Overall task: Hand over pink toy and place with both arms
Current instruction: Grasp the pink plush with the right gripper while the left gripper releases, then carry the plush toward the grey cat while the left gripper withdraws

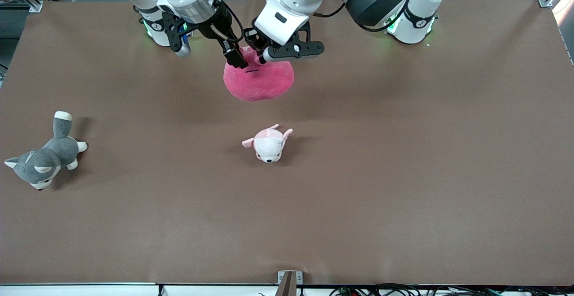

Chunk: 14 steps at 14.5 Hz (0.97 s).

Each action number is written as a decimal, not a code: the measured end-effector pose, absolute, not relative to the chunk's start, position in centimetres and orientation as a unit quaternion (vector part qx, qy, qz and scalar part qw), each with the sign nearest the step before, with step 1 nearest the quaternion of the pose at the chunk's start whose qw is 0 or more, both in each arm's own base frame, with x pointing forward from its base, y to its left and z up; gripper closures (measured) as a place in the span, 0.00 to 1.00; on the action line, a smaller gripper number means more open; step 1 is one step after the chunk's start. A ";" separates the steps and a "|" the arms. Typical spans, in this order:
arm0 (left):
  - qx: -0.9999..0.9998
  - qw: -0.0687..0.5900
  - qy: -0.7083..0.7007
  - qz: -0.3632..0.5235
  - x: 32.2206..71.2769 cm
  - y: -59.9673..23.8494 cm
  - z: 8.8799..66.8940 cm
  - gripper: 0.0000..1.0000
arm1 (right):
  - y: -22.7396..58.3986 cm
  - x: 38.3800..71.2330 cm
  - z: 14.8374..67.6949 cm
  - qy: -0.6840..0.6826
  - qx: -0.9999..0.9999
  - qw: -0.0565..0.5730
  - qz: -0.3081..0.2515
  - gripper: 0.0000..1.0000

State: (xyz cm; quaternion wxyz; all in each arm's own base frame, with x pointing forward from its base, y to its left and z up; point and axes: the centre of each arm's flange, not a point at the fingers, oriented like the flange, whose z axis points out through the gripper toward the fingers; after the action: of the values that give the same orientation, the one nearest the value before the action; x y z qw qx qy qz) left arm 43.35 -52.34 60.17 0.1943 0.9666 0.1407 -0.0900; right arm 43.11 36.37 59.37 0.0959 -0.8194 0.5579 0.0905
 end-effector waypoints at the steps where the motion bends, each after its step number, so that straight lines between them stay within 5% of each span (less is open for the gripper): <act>1: 0.967 0.194 0.141 -0.090 43.4 -52.3 60.1 0.89 | 36.3 43.1 59.3 0.556 -0.821 0.095 0.091 0.16; 3: 0.966 0.195 0.141 -0.090 43.4 -52.4 60.1 0.89 | 36.3 43.0 59.3 0.546 -0.827 0.093 0.091 0.32; 5: 0.966 0.197 0.141 -0.089 43.4 -52.4 60.2 0.89 | 36.1 43.0 59.2 0.533 -0.836 0.087 0.092 0.36; 10: 0.966 0.200 0.142 -0.088 43.5 -52.5 60.1 0.89 | 34.8 44.0 59.3 0.536 -0.835 0.089 0.090 0.83; 14: 0.965 0.202 0.142 -0.087 43.5 -52.6 60.1 0.89 | 33.8 44.7 59.4 0.528 -0.840 0.092 0.088 0.84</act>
State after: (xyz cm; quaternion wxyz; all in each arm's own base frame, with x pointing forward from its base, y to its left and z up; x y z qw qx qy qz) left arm 43.51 -52.62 60.07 0.2021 0.9651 0.1417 -0.0870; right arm 44.67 33.85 59.41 0.0923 -0.8396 0.5281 0.0876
